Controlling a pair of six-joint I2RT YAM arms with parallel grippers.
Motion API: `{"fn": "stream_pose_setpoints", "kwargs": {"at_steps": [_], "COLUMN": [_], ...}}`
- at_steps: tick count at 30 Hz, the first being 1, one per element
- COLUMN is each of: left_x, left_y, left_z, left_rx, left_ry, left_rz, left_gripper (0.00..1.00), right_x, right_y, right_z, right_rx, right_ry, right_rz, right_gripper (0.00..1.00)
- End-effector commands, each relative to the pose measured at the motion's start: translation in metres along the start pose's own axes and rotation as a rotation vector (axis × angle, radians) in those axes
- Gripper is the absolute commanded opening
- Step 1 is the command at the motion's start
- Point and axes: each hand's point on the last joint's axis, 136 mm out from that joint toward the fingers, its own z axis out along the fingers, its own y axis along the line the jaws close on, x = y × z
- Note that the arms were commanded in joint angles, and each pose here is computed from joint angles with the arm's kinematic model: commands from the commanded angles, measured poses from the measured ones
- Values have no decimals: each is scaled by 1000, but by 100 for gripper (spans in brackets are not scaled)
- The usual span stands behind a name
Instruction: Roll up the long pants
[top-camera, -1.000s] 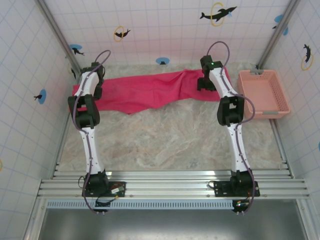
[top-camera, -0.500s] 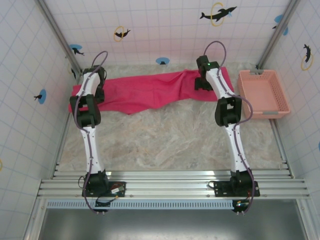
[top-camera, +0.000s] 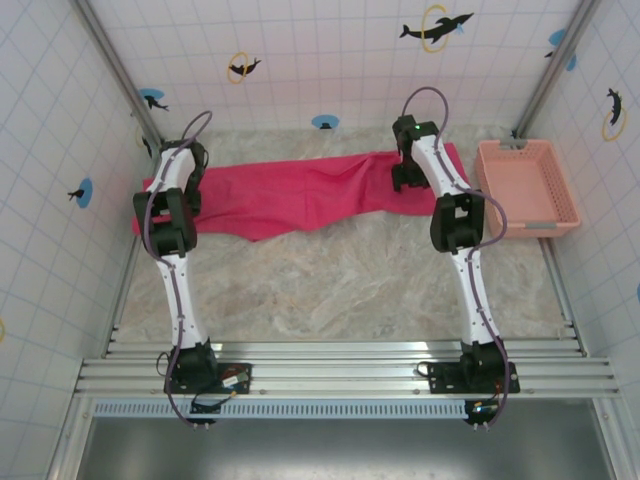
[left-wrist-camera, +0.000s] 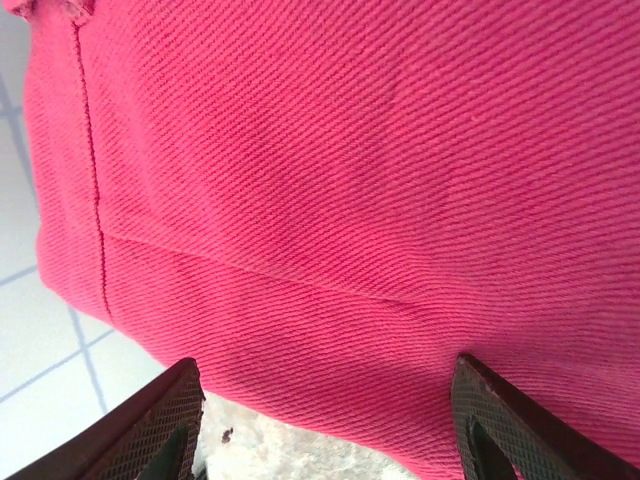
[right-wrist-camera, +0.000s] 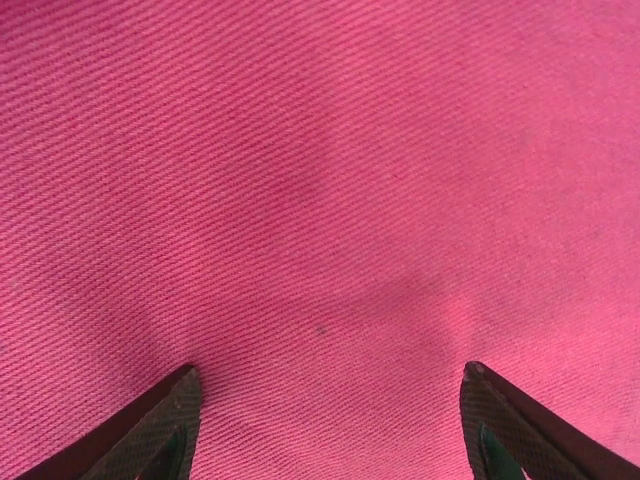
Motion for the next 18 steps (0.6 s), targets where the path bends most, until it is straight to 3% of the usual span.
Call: {"fn": "stream_pose_setpoints", "kwargs": {"at_steps": [1, 15, 18], "left_x": [24, 63, 56], "left_y": [23, 64, 83], "left_z": [-11, 9, 15], "left_rx": [-53, -129, -164], "left_ry": [41, 85, 87], "left_rz": [64, 88, 82], "left_gripper": [67, 69, 70], "right_x": [54, 143, 142], "right_y": [2, 37, 26], "right_z": [-3, -41, -68], "right_rx": [12, -108, -107], "right_ry": [210, 367, 317], "right_rz": [-104, -255, -266], "right_gripper": [69, 67, 67]}}
